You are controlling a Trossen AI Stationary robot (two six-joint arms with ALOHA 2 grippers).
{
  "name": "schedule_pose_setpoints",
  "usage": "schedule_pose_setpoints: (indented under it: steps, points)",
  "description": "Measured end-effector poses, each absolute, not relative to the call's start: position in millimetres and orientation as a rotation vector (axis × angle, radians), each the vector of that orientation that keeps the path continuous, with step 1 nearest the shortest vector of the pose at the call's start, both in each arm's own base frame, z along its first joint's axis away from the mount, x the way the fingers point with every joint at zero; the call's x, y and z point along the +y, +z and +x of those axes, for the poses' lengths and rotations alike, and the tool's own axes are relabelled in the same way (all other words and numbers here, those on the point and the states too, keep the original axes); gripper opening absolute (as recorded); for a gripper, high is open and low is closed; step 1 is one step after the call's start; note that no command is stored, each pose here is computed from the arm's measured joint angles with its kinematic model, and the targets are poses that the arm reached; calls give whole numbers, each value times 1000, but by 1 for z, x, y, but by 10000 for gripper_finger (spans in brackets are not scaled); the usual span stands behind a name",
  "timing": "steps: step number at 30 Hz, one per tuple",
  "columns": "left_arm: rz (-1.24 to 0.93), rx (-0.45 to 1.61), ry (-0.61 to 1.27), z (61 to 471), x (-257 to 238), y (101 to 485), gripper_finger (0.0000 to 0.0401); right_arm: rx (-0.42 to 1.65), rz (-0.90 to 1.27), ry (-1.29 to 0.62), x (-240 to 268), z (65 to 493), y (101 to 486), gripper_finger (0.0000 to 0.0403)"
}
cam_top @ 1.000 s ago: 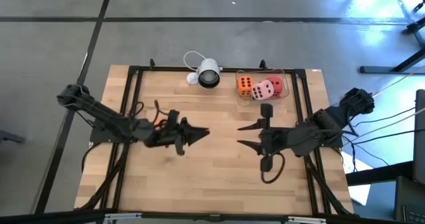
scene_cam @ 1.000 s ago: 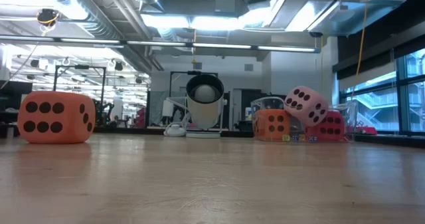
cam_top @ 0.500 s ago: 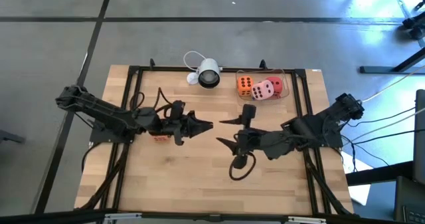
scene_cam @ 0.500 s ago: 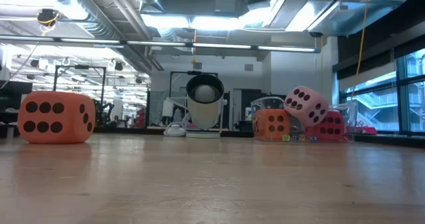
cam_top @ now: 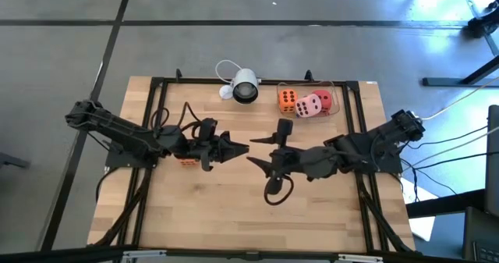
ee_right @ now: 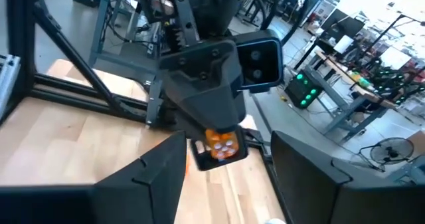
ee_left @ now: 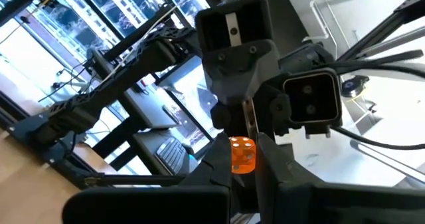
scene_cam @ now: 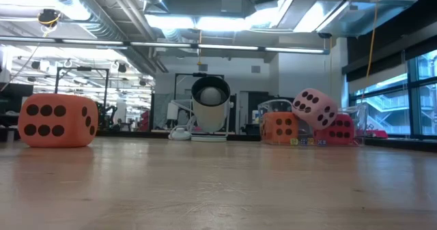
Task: Pick & Place Dice
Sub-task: Put the small orange dice into the transparent container
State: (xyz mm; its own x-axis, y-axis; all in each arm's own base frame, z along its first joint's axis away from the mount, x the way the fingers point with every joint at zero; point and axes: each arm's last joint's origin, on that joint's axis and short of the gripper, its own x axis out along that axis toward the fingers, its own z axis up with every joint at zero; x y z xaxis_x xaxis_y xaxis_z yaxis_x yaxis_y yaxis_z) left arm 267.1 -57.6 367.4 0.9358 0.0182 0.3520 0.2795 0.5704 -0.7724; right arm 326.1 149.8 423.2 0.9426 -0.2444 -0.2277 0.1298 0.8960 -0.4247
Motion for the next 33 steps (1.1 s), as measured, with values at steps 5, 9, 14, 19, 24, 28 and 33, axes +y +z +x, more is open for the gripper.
schedule_pose_setpoints:
  steps: [5, 9, 14, 19, 24, 28, 33]
  points:
    - [-954, -338, -168, 267, -58, 368, 10, 283, -429, -168, 147, 331, 422, 210]
    - [-953, -336, -173, 267, -58, 368, 10, 282, -405, -150, 144, 334, 420, 208]
    - [-949, -333, -181, 267, -58, 368, 10, 266, -395, -156, 143, 338, 420, 208]
    - [-943, -342, -180, 267, -55, 369, 10, 288, -415, -151, 146, 346, 411, 206]
    - [-942, -336, -196, 268, -53, 369, 10, 287, -429, -165, 146, 348, 410, 178]
    - [-941, -335, -200, 268, -53, 369, 10, 277, -424, -169, 146, 348, 411, 142]
    - [-929, -331, -208, 268, -53, 369, 10, 273, -425, -155, 147, 347, 412, 113]
